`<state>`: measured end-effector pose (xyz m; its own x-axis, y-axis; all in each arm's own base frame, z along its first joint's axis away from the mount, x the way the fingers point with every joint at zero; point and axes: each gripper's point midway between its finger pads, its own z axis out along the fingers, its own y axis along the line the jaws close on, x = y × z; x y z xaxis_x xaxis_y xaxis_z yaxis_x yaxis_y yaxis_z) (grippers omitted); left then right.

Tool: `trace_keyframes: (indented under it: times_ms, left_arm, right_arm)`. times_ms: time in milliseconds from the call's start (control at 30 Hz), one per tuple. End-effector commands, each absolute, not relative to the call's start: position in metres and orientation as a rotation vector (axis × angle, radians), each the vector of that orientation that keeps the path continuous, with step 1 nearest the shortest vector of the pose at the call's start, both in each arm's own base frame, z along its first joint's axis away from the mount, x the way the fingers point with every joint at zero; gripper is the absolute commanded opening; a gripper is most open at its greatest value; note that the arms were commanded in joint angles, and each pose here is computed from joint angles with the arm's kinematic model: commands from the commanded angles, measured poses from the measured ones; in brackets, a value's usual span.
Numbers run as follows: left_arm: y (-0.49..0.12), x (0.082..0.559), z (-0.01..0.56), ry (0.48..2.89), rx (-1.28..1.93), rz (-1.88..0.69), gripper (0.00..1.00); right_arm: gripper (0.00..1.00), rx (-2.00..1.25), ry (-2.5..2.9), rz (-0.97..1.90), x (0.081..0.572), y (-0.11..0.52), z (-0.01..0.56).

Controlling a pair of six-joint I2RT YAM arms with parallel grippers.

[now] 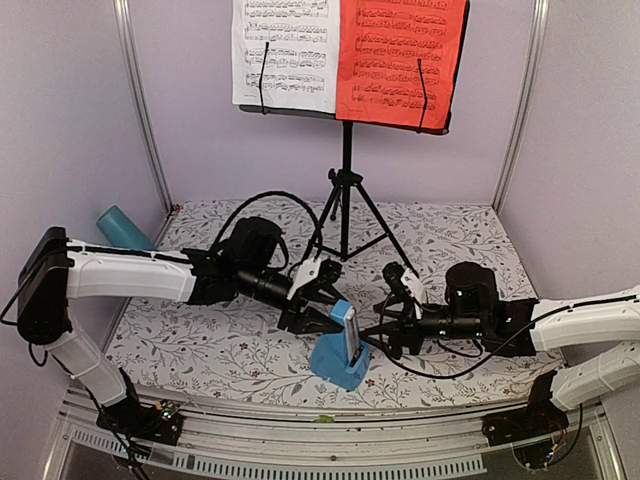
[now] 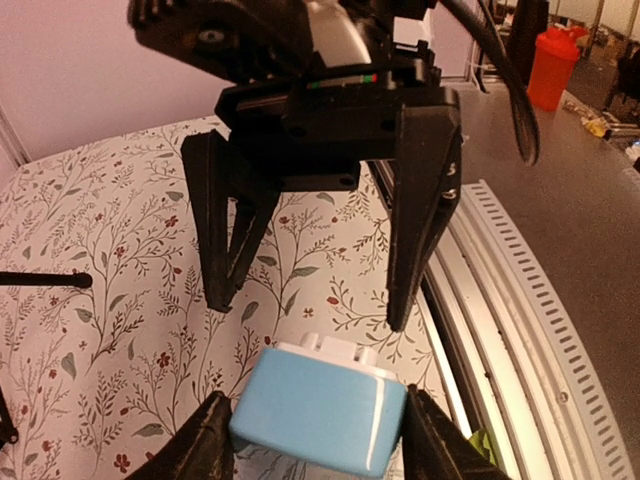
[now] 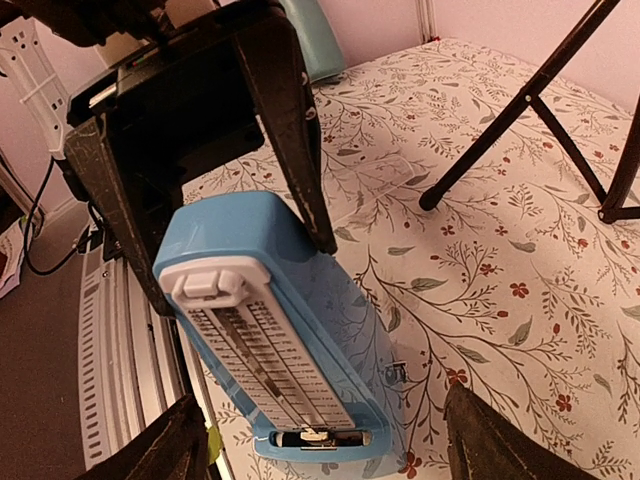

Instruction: Set up the instrument practice props

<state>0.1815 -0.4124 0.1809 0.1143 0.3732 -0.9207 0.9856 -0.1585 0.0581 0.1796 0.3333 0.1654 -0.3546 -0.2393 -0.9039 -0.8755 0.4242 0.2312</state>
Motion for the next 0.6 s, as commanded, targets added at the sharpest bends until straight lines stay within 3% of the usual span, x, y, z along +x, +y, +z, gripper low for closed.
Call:
trace_keyframes:
  times_ms: [0,567]
  left_arm:
    - [-0.407,0.178,0.183,1.396,1.609,-1.057,0.46]
    - [-0.406,0.177,0.176,1.415,1.584,-1.016,0.34]
  right_arm:
    - [0.81,-0.948,1.757,0.968,0.188,0.347,0.186]
    - [0.77,-0.949,1.743,0.998,0.193,0.360,0.191]
